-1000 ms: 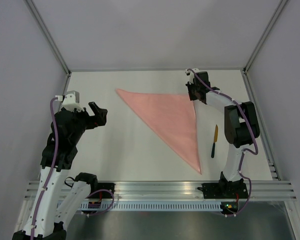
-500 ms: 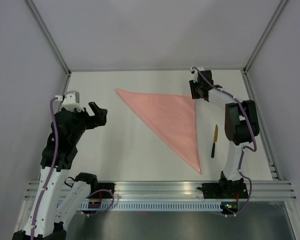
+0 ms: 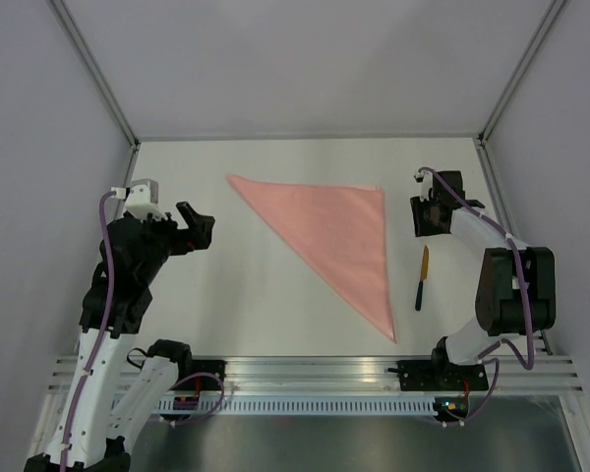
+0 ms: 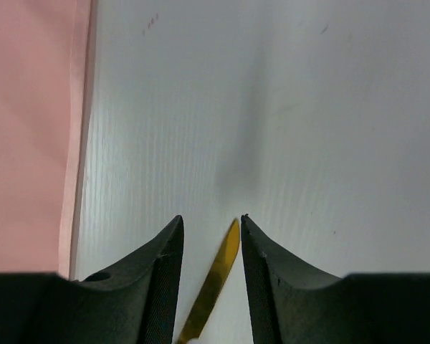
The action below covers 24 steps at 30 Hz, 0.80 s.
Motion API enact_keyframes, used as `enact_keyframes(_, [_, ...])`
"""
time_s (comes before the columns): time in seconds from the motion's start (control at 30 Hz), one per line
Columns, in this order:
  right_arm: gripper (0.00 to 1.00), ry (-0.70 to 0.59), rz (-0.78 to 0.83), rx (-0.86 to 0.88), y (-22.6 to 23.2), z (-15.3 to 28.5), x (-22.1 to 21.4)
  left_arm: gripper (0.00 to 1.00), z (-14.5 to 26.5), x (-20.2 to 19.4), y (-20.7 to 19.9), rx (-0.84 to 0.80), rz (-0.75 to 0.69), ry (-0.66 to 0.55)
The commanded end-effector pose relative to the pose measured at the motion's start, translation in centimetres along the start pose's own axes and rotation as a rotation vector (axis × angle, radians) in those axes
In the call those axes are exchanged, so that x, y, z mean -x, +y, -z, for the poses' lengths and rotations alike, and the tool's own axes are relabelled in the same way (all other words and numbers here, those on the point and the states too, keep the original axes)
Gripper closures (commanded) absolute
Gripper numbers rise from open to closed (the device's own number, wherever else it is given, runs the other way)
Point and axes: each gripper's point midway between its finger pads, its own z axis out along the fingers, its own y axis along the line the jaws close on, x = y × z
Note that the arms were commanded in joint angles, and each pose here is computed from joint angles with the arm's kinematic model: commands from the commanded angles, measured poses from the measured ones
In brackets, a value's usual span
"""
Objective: Fold the napkin, place the utensils inside, and roll it up
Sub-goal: Fold the napkin at the center of the board, then pick up the knife at the center of the board.
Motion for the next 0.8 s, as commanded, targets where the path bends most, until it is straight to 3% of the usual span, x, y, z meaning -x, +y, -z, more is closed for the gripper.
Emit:
enact_keyframes(0.0, [0.57,0.133,0.081,0.067,1.0,1.9,-4.7,0.0,0.1,0.8,-1.0,-0.049,0.024,-0.022])
enact_keyframes(0.77, [0.6,0.378,0.285,0.223,1.4,4.5,-12.6,0.0,-0.2,0.5,-0.9,-0.04,0.029,-0.013])
